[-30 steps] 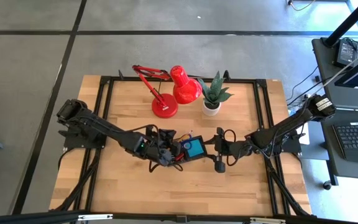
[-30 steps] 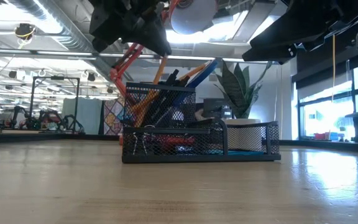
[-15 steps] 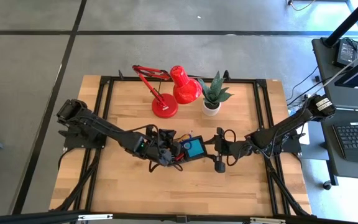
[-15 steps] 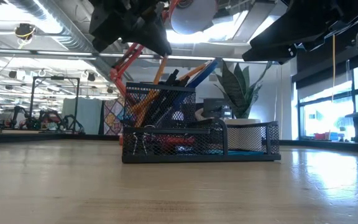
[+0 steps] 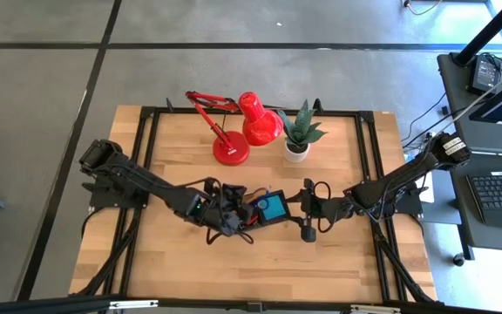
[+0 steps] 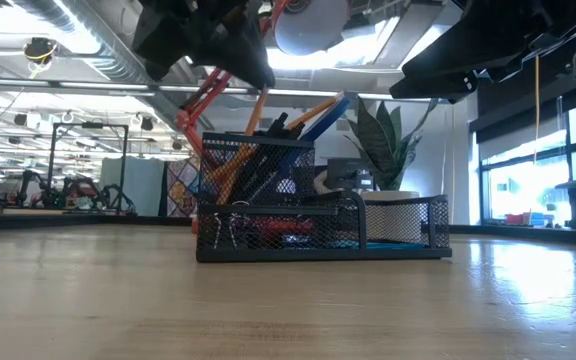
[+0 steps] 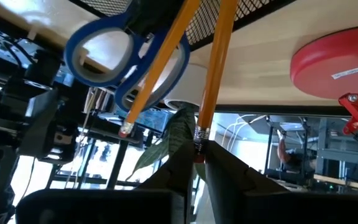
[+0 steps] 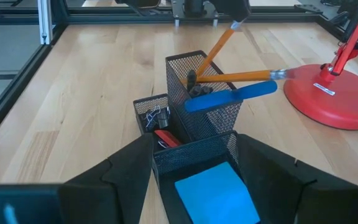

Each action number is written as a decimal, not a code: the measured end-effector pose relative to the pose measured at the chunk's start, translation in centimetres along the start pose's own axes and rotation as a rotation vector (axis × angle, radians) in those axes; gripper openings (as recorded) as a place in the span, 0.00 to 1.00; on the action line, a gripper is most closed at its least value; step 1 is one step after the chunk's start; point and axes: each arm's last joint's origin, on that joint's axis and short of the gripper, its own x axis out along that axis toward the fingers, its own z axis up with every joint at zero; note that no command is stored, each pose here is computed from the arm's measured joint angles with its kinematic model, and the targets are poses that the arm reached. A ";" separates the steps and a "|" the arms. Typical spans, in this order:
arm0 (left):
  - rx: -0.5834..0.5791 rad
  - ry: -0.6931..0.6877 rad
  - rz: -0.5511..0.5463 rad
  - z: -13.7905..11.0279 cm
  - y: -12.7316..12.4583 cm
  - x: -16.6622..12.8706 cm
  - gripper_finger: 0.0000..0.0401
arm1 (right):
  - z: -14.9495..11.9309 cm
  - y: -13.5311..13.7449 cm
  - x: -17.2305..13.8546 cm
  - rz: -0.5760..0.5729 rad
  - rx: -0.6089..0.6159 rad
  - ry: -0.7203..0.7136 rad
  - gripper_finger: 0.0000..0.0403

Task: Pick and place office supplies into organizer
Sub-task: Put the yellow pencil into the black desk organizer, then adjust the yellow pencil into the black desk organizer

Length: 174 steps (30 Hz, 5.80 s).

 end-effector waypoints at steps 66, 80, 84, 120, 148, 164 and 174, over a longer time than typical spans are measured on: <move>-2.393 -0.144 0.207 -3.1 -3.3 -5.6 0.42 | 1.3 -0.5 0.0 -0.202 -0.089 -0.137 0.58; -2.833 -0.187 0.291 4.9 -8.9 -4.9 0.42 | 2.3 -3.9 1.4 -0.141 0.172 -0.170 0.49; -2.879 -0.196 0.335 6.0 -9.8 -4.9 0.42 | 2.5 -5.3 1.8 -0.151 0.306 -0.175 0.47; -2.829 -0.227 0.300 6.6 -10.0 -5.2 0.42 | 2.1 -8.1 3.5 0.103 0.524 -0.073 0.41; -2.823 -0.219 0.302 6.7 -10.1 -5.2 0.42 | 1.8 -7.4 3.7 0.142 0.449 -0.056 0.24; -2.822 -0.219 0.301 6.7 -10.1 -5.2 0.42 | 2.0 -7.4 3.7 0.143 0.415 -0.078 0.06; -2.818 -0.218 0.297 6.7 -10.1 -5.2 0.42 | 4.3 -6.9 3.8 0.255 0.304 -0.105 0.06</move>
